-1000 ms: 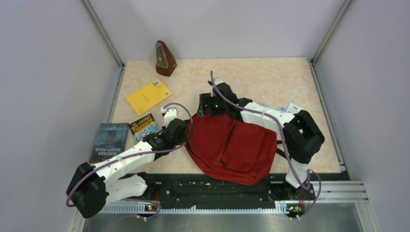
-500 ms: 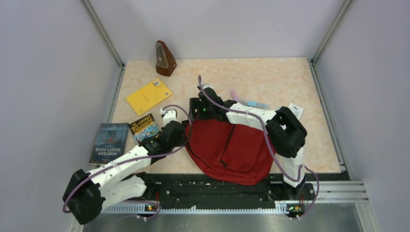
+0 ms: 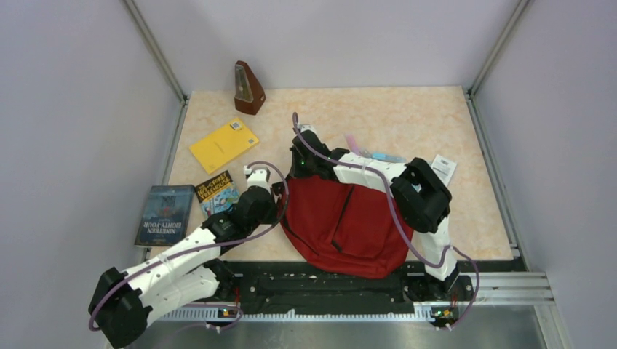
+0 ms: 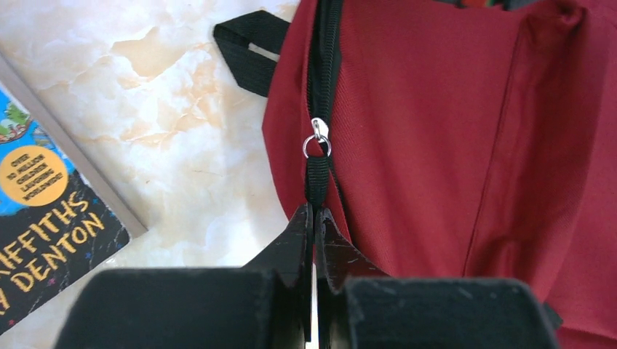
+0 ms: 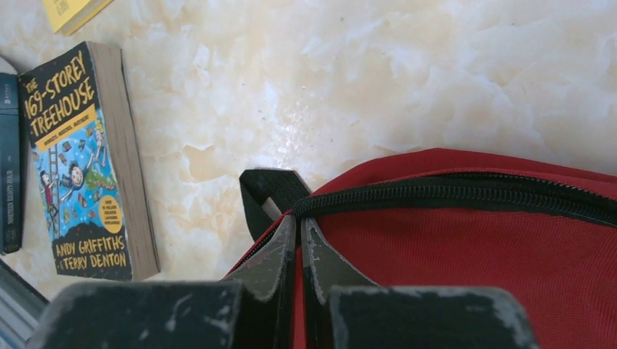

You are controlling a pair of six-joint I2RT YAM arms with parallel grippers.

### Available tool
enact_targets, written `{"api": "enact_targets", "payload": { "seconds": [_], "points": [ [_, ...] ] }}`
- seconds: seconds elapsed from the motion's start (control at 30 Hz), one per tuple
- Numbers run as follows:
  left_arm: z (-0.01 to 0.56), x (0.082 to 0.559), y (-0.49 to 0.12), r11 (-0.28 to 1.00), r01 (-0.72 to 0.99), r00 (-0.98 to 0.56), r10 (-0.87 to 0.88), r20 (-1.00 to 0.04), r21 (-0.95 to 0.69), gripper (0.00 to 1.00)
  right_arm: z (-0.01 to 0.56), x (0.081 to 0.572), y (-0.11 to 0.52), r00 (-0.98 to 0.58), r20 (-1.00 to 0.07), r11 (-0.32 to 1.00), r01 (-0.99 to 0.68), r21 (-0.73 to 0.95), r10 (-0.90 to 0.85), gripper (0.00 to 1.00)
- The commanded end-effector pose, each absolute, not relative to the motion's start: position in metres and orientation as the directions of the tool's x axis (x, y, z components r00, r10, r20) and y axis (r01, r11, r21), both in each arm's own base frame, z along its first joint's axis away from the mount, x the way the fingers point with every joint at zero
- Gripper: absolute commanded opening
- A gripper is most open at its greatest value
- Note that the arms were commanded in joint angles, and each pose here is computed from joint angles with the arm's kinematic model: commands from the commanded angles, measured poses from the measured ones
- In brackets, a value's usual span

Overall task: Pack the student bag
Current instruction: Unzip the student bag at the center of the board.

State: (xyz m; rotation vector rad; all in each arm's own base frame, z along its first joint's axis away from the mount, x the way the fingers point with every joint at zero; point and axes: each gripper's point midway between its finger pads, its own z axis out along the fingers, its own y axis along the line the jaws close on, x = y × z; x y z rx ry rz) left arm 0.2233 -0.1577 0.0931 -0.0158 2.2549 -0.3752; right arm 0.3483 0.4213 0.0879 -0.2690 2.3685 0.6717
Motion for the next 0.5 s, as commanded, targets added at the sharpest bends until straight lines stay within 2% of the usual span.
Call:
{"api": "enact_targets", "payload": {
  "seconds": [0.0,0.47],
  "points": [
    [0.105,0.217,-0.178,0.917,0.23,-0.641,-0.111,-0.759,-0.327,0.0,0.117,0.374,0.433,-0.688,-0.723,0.849,-0.344,0.4,0.061,0.0],
    [0.092,0.196,-0.187,0.896,0.276,-0.691,-0.067,-0.719,-0.349,0.0,0.13,0.417,0.432,-0.573,-0.81,0.899,-0.278,0.339,0.128,0.0]
  ]
}}
